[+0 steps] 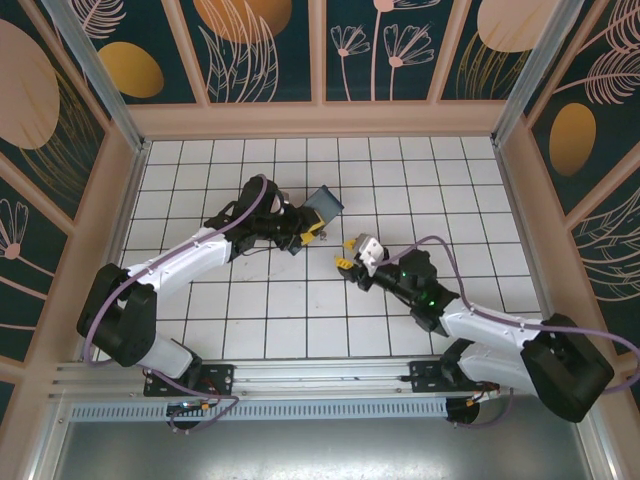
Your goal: Unlock the padlock with the key
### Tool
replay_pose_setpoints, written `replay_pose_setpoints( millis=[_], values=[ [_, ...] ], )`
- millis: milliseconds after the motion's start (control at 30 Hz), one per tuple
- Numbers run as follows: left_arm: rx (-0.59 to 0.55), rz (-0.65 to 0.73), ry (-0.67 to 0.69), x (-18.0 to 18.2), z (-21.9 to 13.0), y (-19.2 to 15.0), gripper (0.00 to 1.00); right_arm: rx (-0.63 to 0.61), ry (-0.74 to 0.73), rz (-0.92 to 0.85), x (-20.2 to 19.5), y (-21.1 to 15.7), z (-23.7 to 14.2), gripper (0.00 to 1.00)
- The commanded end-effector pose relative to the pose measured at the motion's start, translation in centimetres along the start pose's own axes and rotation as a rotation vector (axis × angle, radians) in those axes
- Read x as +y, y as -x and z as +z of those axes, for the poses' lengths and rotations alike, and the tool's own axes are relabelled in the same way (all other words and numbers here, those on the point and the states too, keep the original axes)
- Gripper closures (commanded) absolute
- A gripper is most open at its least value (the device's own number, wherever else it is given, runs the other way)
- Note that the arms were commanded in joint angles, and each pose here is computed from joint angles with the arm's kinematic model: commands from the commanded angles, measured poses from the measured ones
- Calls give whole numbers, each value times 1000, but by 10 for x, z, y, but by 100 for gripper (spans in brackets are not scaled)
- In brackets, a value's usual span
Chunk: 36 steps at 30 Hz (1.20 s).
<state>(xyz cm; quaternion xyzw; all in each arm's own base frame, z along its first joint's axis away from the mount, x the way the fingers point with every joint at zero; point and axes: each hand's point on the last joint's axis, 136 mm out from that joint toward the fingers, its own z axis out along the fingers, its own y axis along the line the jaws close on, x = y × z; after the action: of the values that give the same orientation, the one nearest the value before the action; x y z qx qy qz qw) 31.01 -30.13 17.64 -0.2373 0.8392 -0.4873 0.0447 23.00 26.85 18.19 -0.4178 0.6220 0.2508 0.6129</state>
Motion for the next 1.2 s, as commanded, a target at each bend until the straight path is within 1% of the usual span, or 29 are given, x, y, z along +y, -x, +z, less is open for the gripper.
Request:
replay_pose_setpoints(
  millis=[0, 100, 200, 300, 433, 700, 767, 1000, 1167],
  values=[
    [9, 46, -49, -15, -8, -4, 88, -120, -125, -238, -13, 29, 3, 62],
    [12, 51, -50, -15, -8, -4, 88, -87, -168, -350, -13, 24, 18, 62],
    [17, 61, -44, -15, -7, -4, 88, -99, -250, -442, -20, 28, 25, 63],
    [21, 71, -33, -14, -7, -5, 88, -104, -268, -487, -22, 32, 32, 64],
    [28, 73, -35, -14, -7, -6, 88, -122, -297, -496, -26, 39, 36, 65],
    [31, 75, -47, -16, -8, -8, 88, -89, -259, -505, -20, 33, 41, 69],
    [31, 76, -49, -17, -9, -8, 88, -79, -242, -500, -18, 31, 40, 70],
    [28, 74, -55, -18, -10, -8, 88, 12, -195, -526, -13, 9, 47, 70],
    [23, 71, -52, -17, -10, -7, 88, 29, -183, -525, -12, 4, 48, 70]
  ],
)
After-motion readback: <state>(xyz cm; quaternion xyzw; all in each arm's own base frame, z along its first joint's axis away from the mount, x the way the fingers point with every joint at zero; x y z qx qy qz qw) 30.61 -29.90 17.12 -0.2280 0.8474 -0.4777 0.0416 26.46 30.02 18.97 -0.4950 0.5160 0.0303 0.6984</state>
